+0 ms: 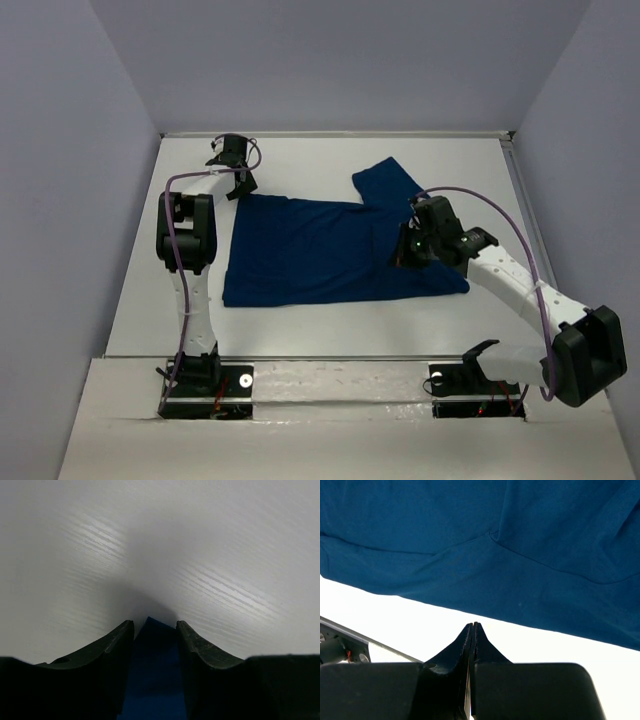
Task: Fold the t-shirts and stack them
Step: Grap the side of the flattened tshirt furthest away from the robot with both arms
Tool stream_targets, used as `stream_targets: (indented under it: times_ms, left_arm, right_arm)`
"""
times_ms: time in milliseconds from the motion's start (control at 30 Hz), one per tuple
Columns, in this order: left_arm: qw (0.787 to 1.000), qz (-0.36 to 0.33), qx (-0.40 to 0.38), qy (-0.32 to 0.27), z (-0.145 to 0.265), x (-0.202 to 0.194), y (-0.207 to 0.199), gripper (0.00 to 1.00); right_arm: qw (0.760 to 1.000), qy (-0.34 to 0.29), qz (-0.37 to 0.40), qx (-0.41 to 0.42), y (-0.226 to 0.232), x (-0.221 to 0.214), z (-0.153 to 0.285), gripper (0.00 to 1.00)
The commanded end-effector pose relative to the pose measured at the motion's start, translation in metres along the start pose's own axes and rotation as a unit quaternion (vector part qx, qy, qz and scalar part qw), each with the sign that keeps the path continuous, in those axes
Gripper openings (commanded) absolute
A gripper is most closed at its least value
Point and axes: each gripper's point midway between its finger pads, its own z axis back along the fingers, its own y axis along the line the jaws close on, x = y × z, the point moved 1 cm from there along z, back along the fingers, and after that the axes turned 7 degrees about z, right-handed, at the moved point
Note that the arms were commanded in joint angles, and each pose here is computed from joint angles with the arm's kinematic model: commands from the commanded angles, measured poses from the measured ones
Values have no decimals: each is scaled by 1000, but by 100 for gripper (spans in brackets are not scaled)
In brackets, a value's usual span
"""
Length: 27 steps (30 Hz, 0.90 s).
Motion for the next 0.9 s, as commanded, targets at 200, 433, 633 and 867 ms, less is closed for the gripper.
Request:
stream_targets:
  times_ms: [200, 433, 633, 867]
  left_arm:
    - [1000, -1, -1, -8, -2, 4, 0, 12]
    - [999, 3, -17, -31, 26, 21, -5, 0]
    - [998, 21, -43, -33, 52, 19, -5, 0]
    - [998, 23, -50, -32, 67, 18, -3, 0]
  right_arm:
    - [997, -69, 43, -6, 15, 82, -19, 15]
    - [987, -145, -18, -70, -62, 220, -59, 38]
    - [973, -199, -34, -110, -117, 307, -95, 50]
    - [968, -214, -45, -124, -164, 359, -163, 55]
